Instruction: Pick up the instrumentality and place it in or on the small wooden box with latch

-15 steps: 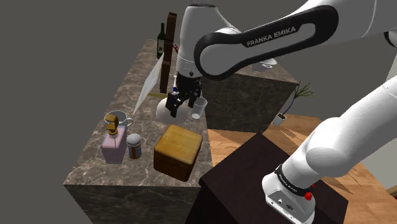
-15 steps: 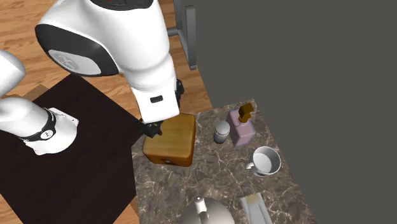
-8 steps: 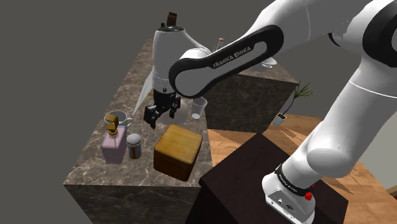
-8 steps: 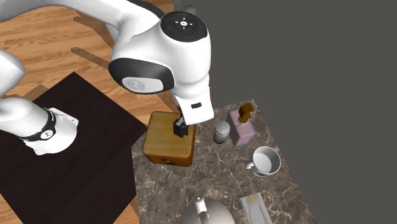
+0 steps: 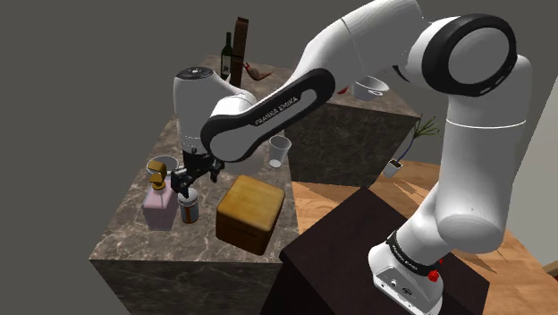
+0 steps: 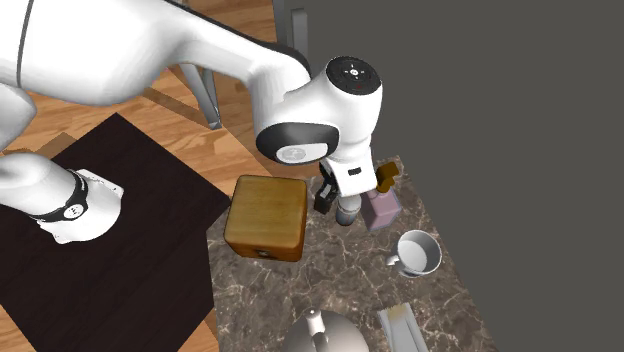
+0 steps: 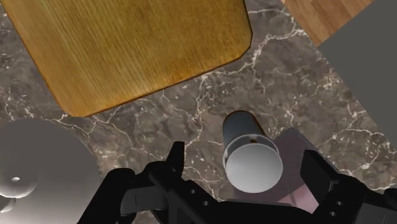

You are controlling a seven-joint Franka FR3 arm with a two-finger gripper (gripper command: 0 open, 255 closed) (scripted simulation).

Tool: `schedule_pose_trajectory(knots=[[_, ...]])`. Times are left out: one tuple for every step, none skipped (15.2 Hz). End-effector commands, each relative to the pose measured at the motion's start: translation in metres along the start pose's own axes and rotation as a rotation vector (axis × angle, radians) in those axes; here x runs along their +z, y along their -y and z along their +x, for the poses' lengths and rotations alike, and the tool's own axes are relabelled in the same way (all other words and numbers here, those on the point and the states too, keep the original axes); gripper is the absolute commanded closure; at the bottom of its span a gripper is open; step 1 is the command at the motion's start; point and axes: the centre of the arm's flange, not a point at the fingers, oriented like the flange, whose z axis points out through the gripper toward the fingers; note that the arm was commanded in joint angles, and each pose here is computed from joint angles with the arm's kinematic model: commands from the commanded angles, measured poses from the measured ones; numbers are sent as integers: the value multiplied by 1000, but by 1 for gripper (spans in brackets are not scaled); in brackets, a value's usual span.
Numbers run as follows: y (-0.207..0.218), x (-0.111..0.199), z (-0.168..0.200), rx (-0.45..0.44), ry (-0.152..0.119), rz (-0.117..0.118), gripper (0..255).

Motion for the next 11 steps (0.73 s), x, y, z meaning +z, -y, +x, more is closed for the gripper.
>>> schedule_pose_trajectory(knots=[[17,19,14,1,-1,-4,0],[21,24,18,2,-1,-5,0],[21,30,18,2,-1,-5,0],[21,35,18,2,-1,-5,0],[21,40,18,2,-1,-5,0],[21,46,18,2,-1,-5,0],[21,51,18,2,-1,-5,0],[21,56,18,2,-1,-5,0],[21,61,18,2,-1,-5,0],[21,64,18,2,-1,-5,0],[21,64,18,2,-1,-5,0]])
